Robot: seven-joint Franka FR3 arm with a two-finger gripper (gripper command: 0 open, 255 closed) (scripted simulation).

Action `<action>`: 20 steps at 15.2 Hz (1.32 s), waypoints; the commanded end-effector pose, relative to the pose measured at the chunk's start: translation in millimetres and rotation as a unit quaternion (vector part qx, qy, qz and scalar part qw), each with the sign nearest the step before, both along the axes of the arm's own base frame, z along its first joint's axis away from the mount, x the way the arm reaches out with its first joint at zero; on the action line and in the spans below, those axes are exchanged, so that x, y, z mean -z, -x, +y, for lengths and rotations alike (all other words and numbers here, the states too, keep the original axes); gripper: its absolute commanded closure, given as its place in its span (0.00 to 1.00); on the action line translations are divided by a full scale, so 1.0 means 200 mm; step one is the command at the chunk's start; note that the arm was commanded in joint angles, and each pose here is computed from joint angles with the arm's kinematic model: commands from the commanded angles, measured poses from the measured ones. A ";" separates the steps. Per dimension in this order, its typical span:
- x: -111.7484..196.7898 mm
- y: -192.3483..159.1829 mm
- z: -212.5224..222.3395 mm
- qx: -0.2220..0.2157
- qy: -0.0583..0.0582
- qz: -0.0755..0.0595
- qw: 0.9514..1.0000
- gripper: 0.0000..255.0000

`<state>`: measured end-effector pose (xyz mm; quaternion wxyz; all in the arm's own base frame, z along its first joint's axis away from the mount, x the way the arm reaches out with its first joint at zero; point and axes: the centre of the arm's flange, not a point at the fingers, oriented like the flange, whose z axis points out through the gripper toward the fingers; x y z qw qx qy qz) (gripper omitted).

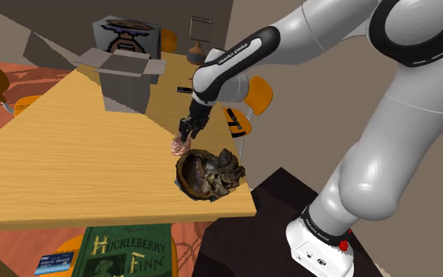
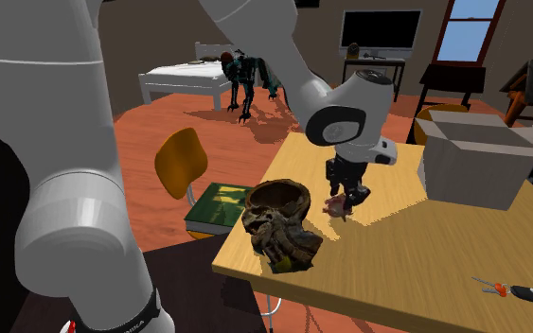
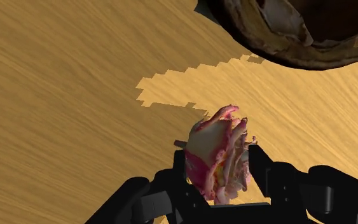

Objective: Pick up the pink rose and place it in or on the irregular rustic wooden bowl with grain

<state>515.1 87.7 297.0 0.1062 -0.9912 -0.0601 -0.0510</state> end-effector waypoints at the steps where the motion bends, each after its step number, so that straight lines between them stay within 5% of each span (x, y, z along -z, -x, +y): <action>1: -0.04 0.00 0.00 0.000 0.000 0.001 1.000 1.00; 10: -0.23 0.00 0.00 0.000 0.000 0.001 1.000 1.00; 11: -0.23 0.00 0.00 0.000 0.000 0.001 1.000 0.00; 14: -0.16 -0.25 0.08 -0.049 0.030 0.043 0.997 0.00; 18: -0.03 -0.55 0.20 -0.112 0.067 0.096 0.987 0.00; 20: 0.03 -0.54 0.20 -0.112 0.067 0.096 0.987 0.00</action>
